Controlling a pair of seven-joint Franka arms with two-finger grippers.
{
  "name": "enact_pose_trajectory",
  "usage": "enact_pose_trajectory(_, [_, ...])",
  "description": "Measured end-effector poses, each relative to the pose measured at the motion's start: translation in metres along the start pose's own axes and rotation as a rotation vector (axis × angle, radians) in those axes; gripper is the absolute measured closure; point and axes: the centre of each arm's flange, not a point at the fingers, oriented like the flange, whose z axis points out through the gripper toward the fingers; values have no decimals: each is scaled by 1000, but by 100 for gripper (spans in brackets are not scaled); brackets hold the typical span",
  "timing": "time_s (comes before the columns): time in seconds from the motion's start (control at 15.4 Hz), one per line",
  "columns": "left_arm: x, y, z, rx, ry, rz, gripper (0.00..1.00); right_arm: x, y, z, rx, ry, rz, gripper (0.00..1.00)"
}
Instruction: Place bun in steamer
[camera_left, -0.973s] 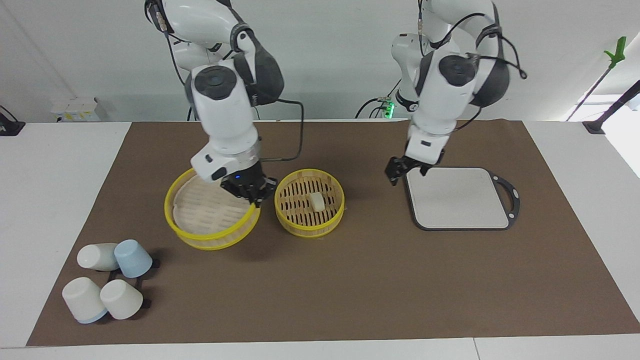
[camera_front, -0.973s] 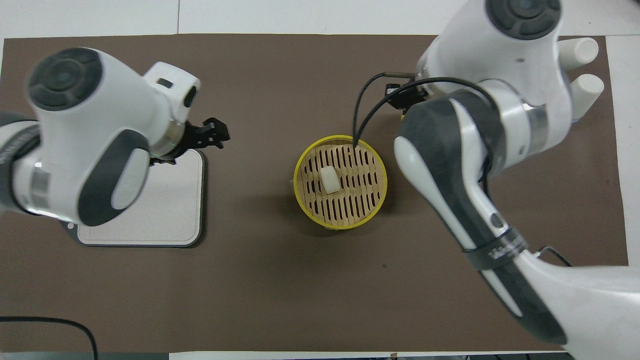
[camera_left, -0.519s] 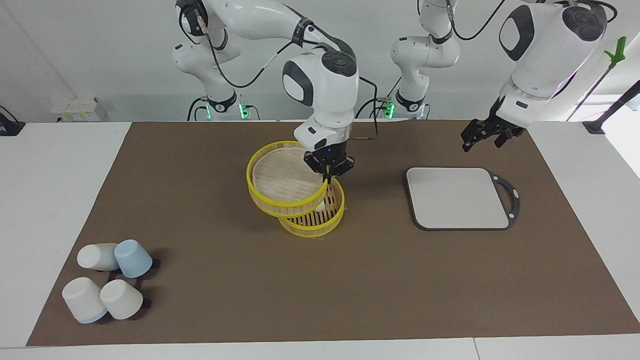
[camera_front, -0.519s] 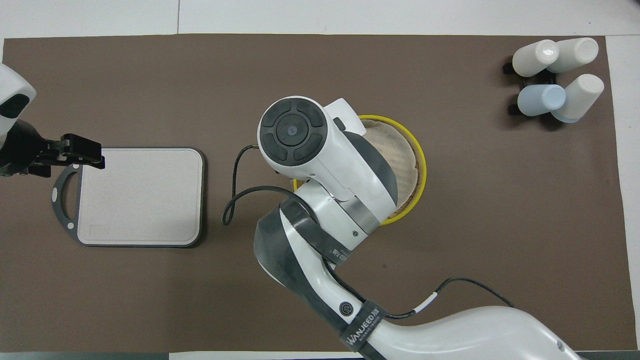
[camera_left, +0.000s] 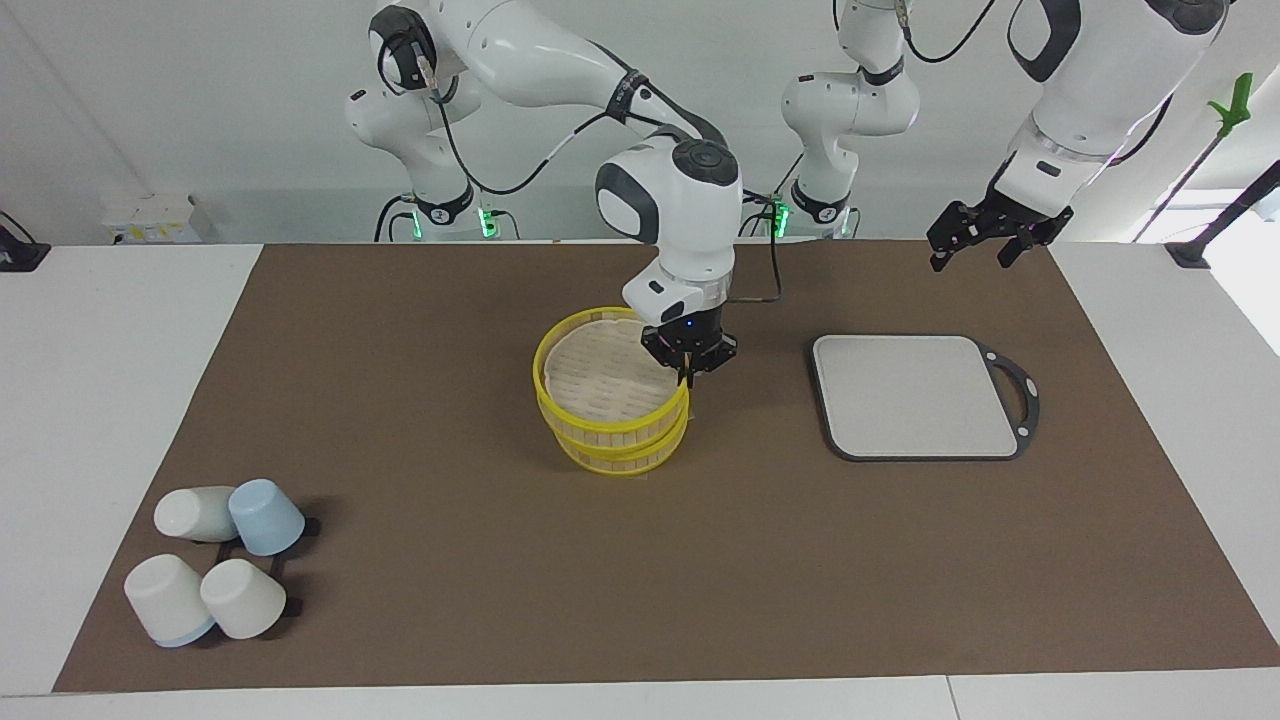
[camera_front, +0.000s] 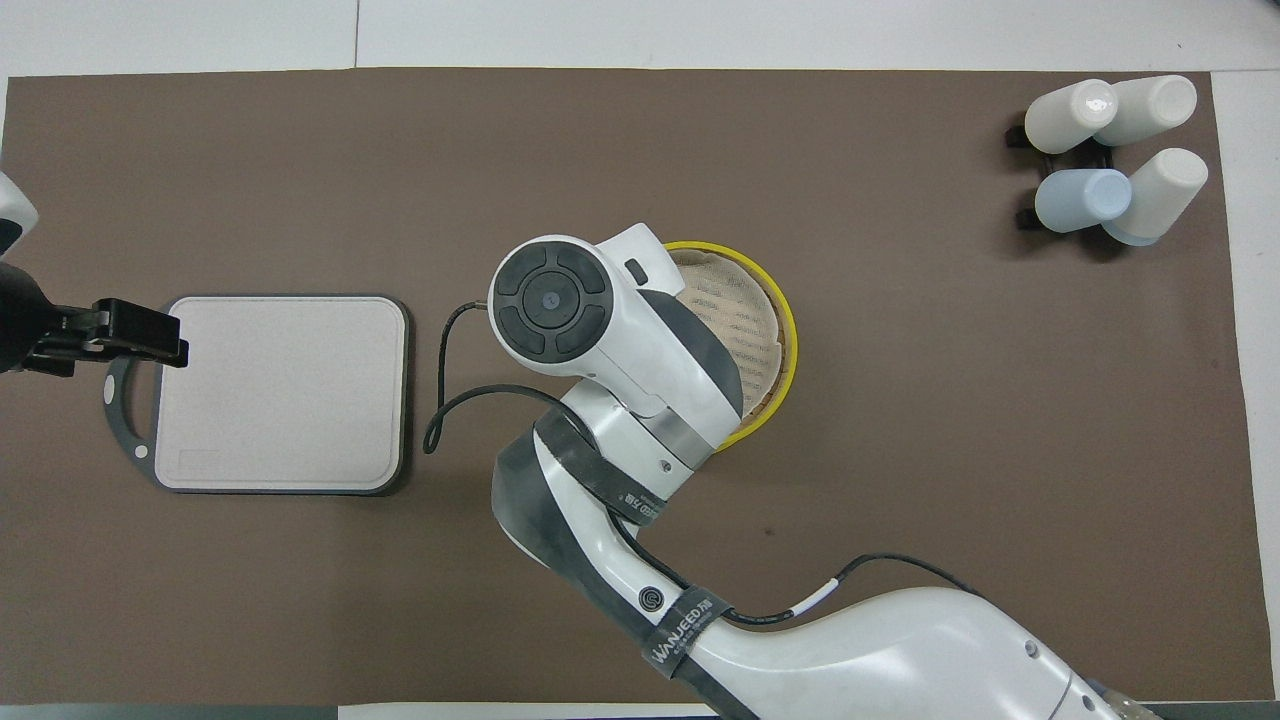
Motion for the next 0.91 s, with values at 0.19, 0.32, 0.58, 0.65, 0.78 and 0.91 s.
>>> enact_pose_trajectory(0.19, [-2,3,-1,1,-4,8,0,-5,3,13,-10,-9,-5,92])
enact_pose_trajectory(0.32, [-2,5,0,1,-5,11,0,-8,5,16,-18,-15,-6,92])
enact_pose_trajectory(0.58, [-2,4,0,-2,-6,12,0,-12,6,13,-18,-14,-11,92])
enact_pose_trajectory(0.65, [-2,4,0,-3,-6,11,0,-14,4,12,-16,-13,-15,92])
enact_pose_trajectory(0.78, [-2,4,0,-3,-6,12,0,-18,0,7,-6,-7,-20,92])
enact_pose_trajectory(0.91, [-2,4,-2,-3,-3,12,0,-20,-2,4,-1,-3,-23,92])
